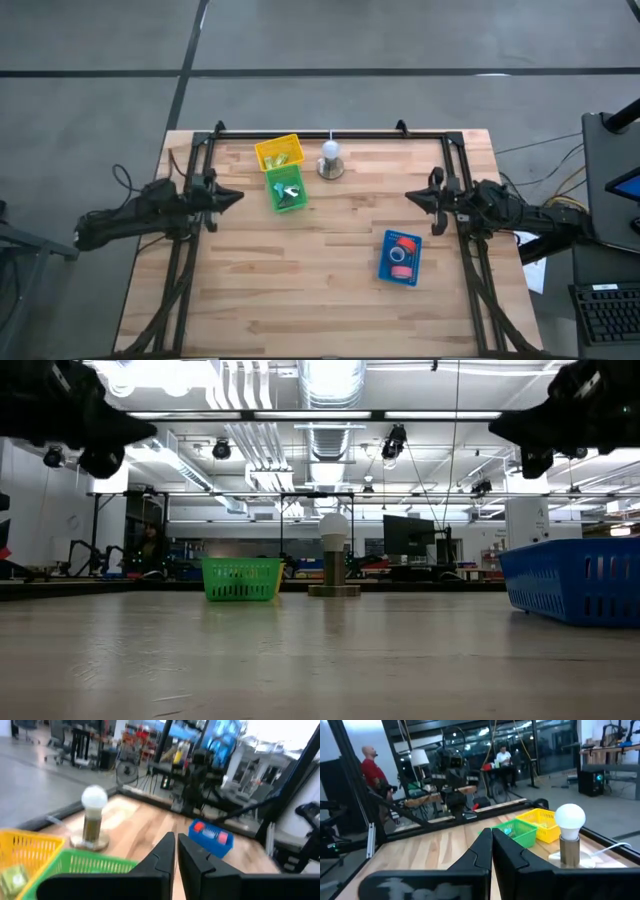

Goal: Pick and place Stapler, Stapler remover, tape
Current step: Return to Home Position

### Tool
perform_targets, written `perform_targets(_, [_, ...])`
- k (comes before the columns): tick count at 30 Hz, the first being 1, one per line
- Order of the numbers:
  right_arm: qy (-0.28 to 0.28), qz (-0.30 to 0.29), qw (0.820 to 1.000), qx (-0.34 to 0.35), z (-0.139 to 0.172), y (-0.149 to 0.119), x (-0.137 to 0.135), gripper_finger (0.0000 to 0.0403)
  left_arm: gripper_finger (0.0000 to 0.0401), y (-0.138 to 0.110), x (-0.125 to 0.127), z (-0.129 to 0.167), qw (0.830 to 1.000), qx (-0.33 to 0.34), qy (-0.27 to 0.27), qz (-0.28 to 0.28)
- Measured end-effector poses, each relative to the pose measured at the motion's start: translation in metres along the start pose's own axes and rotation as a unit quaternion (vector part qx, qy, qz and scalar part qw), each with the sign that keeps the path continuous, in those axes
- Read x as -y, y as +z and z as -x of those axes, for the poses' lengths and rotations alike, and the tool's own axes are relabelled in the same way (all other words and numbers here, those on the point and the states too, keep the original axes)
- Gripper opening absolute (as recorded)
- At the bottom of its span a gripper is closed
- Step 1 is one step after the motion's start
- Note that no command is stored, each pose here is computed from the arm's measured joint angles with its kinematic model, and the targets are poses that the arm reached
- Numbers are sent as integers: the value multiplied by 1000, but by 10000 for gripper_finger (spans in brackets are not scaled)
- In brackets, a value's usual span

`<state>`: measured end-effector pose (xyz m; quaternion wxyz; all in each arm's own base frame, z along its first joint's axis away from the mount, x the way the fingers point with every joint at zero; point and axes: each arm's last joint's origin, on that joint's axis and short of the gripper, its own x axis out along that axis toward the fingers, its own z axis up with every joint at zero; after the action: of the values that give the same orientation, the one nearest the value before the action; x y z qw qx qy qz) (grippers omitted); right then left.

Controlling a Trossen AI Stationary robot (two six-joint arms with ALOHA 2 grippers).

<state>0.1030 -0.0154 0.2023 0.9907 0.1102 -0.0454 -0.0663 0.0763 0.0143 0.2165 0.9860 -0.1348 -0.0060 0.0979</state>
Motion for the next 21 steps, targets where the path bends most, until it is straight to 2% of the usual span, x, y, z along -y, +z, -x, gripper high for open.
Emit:
perform_targets(6, [-1, 1, 1000, -2, 6, -28, 6, 9, 19, -21, -7, -12, 1000, 25, 7, -1])
perform_targets(10, [-7, 9, 1000, -11, 9, -30, 7, 9, 19, -34, -10, -18, 999, 54, 2, 7])
perform_targets(14, [-6, 9, 1000, -8, 9, -30, 7, 9, 19, -45, -13, -20, 999, 32, 16, 4])
perform_targets(17, [-7, 9, 1000, -10, 9, -30, 7, 9, 19, -45, -14, -20, 999, 31, 21, -14])
perform_targets(21, [-8, 9, 1000, -14, 9, -31, 7, 9, 19, -46, -14, -21, 999, 24, 21, -10])
